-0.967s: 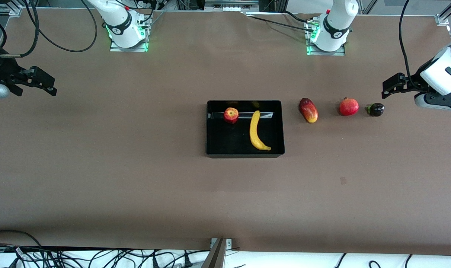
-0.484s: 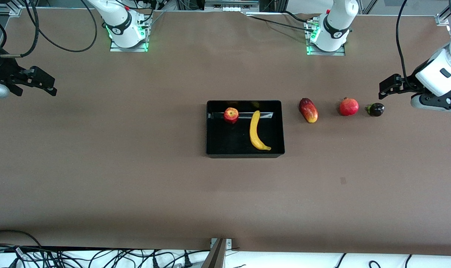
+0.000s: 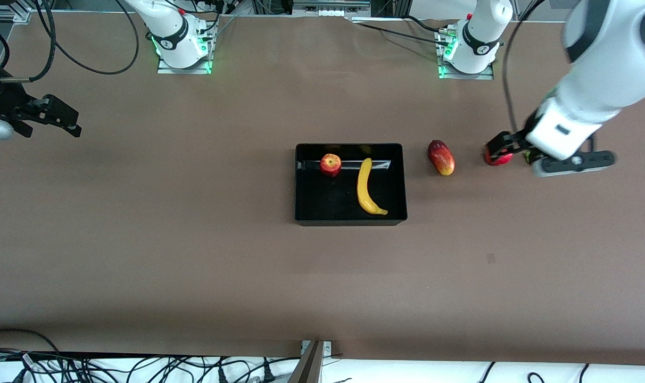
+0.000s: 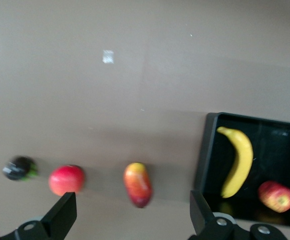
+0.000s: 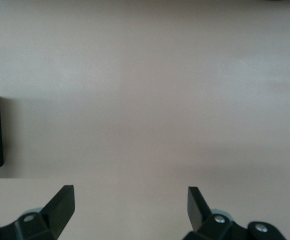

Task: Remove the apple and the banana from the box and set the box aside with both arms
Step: 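Reach the left gripper into the black tray over the red apple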

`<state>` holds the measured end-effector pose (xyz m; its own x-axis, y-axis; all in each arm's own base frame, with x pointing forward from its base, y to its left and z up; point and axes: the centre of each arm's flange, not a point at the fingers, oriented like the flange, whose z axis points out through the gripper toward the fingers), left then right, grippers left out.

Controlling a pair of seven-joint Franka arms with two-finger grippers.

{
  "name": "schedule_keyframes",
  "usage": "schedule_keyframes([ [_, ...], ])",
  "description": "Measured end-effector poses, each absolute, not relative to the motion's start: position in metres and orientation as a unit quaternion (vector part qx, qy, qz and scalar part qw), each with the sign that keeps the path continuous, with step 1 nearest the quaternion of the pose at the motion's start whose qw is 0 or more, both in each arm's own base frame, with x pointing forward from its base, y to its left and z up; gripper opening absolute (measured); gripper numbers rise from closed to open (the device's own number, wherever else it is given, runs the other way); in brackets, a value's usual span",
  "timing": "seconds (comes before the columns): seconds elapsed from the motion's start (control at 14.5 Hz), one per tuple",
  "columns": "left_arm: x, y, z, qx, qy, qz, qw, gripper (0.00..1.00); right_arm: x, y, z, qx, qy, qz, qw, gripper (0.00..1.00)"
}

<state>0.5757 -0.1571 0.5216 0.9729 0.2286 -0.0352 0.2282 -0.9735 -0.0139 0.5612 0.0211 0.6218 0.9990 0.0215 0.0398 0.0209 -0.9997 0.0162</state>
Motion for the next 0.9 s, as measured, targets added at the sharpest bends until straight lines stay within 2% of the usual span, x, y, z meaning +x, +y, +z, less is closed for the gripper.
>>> schedule_keyframes([
  [0.48,0.564,-0.317,0.351,-0.970,-0.231,0.061,0.042,1.00,0.561,0.021,0.622,1.000,0.011,0.020,0.008,1.00],
  [0.69,0.548,-0.357,0.311,-0.970,-0.227,0.069,0.048,1.00,0.561,0.021,0.622,1.000,0.011,0.020,0.008,1.00],
  [0.9,0.532,-0.387,0.297,-0.972,-0.220,0.074,0.040,1.00,0.561,0.021,0.622,1.000,0.011,0.020,0.008,1.00],
])
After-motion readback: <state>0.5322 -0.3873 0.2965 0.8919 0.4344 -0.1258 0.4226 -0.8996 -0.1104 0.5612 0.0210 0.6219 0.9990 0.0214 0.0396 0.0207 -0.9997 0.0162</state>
